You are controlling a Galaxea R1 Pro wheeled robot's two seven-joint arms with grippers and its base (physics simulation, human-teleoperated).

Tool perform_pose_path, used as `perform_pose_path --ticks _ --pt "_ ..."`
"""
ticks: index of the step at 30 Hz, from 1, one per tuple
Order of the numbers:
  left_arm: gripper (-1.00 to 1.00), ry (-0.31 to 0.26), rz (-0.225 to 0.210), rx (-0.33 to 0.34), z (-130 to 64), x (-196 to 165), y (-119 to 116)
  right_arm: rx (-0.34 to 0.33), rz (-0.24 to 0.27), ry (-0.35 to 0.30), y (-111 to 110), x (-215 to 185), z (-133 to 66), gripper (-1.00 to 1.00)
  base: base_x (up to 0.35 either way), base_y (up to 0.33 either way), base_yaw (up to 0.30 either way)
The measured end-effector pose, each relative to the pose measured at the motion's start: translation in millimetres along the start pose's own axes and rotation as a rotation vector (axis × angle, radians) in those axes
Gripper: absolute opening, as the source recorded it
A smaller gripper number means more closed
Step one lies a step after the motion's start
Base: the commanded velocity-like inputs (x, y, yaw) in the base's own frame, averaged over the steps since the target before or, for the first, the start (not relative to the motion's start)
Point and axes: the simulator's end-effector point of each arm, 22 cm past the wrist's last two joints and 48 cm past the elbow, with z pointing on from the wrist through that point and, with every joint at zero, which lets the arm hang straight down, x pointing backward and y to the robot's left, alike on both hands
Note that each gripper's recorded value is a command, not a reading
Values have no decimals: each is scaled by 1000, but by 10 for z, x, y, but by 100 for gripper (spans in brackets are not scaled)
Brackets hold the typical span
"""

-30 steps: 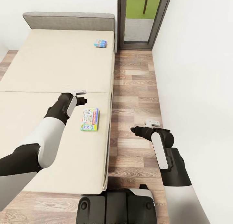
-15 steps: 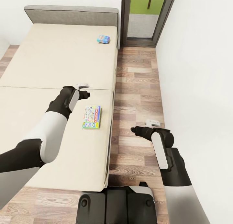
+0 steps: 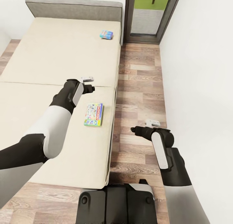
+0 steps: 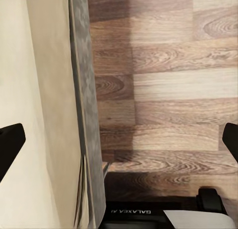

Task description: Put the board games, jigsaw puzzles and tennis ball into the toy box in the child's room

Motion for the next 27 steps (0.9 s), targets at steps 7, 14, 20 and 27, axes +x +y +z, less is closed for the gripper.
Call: perform_pose_path --ticks 7,14,20,27 --pt "100 7 2 5 50 31 -43 2 2 11 -19 46 52 100 0 0 71" --pt "100 14 6 4 108 76 -53 4 4 22 -38 94 103 100 0 0 71" --pt "100 23 10 1 164 136 -48 6 6 31 -55 137 147 100 0 0 71" --pt "100 33 11 0 231 210 -43 8 8 42 -74 189 197 100 0 0 71"
